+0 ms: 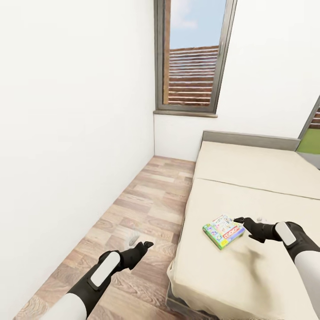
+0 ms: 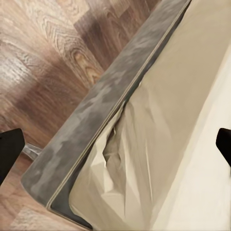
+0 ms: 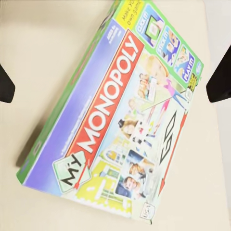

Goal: Put all the toys in the child's room - the three board games (two on the bed and one on the table), the two jigsaw puzzles on the table, and the tennis ball on the table - inside the toy box on the table in the child's room.

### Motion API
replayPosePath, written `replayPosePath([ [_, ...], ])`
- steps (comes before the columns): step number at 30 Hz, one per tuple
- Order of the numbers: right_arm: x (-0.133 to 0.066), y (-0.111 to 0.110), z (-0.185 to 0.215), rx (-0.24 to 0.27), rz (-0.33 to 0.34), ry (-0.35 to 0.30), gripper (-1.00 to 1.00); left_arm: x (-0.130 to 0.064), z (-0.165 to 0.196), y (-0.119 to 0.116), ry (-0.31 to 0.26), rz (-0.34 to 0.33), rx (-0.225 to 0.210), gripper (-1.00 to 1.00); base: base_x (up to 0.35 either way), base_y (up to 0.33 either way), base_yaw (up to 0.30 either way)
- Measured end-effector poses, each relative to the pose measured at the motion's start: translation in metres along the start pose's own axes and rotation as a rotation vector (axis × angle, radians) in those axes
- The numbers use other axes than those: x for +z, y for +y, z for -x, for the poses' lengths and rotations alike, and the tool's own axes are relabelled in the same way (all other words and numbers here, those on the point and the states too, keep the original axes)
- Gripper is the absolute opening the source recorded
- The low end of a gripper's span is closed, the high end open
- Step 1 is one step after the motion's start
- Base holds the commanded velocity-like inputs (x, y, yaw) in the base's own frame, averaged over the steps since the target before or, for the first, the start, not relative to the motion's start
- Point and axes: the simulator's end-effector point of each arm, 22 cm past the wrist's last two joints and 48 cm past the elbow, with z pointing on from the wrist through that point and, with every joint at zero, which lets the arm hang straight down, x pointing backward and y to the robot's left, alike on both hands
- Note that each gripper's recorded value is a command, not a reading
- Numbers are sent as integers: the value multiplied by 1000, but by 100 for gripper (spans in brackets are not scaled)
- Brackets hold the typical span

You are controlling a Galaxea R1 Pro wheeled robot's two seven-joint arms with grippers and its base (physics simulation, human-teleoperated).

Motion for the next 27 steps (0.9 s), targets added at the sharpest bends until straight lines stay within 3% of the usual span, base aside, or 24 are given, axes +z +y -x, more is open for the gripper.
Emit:
replayPosePath([
  [10, 3, -3, -3, 1, -1, -1, 100, 2, -13, 17, 10, 14, 1, 100, 0, 0, 0],
  [15, 4, -6, -4, 3, -11, 1, 100, 2, -24, 18, 19, -30, -1, 100, 49, 0, 0],
  [16, 4, -8, -5, 4, -15, 4, 100, 0, -24, 20, 16, -42, 18, 100, 234, 0, 0],
  [27, 4, -11, -6, 8, -21, 6, 100, -1, -23, 23, 11, -47, 36, 100, 98, 0, 0],
])
